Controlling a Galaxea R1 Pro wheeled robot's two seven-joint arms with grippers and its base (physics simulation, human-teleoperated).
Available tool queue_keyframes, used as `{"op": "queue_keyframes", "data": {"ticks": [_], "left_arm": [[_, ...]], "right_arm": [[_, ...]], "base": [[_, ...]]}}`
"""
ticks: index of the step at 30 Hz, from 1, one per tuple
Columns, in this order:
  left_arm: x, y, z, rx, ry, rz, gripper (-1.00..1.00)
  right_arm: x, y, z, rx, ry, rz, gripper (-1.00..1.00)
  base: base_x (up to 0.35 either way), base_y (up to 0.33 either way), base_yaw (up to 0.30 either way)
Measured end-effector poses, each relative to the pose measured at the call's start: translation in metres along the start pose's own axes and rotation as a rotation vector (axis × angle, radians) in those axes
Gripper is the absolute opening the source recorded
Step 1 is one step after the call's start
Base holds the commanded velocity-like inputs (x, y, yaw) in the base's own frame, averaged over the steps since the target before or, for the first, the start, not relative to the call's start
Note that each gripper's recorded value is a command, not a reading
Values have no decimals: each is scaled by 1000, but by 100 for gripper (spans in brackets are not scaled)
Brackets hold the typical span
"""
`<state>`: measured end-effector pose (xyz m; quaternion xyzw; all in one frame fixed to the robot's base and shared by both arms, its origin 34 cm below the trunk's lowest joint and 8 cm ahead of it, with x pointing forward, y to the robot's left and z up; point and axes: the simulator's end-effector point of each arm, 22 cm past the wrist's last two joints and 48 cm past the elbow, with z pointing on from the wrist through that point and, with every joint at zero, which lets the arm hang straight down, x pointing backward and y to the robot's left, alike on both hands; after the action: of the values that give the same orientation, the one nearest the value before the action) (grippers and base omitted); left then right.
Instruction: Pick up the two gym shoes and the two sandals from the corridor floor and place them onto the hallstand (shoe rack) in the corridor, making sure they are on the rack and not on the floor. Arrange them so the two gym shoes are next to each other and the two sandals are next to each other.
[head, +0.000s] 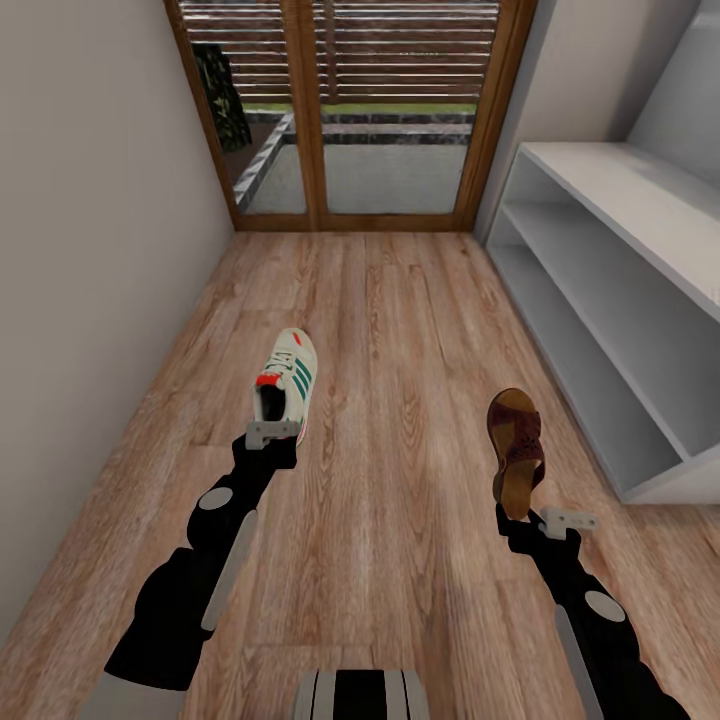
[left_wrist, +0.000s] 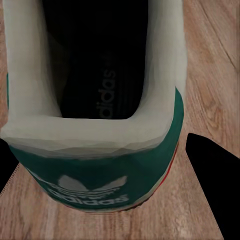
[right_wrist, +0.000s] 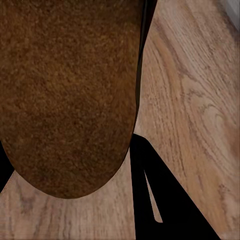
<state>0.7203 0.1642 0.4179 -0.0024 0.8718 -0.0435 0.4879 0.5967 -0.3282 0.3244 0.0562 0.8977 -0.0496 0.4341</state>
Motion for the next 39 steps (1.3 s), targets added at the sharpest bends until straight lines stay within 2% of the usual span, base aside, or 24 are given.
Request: {"op": "queue_keyframes", "data": {"ticks": [23, 39], "left_arm": [[-77, -7, -40, 6, -131, 10, -100], [-98, -9, -54, 8, -169, 12, -100]], "right_arm": [[-68, 0, -29, -8, -130, 18, -100], [-87, 0, -39, -10, -169, 24, -100]], "base": [[0, 0, 0], [0, 0, 0]]}}
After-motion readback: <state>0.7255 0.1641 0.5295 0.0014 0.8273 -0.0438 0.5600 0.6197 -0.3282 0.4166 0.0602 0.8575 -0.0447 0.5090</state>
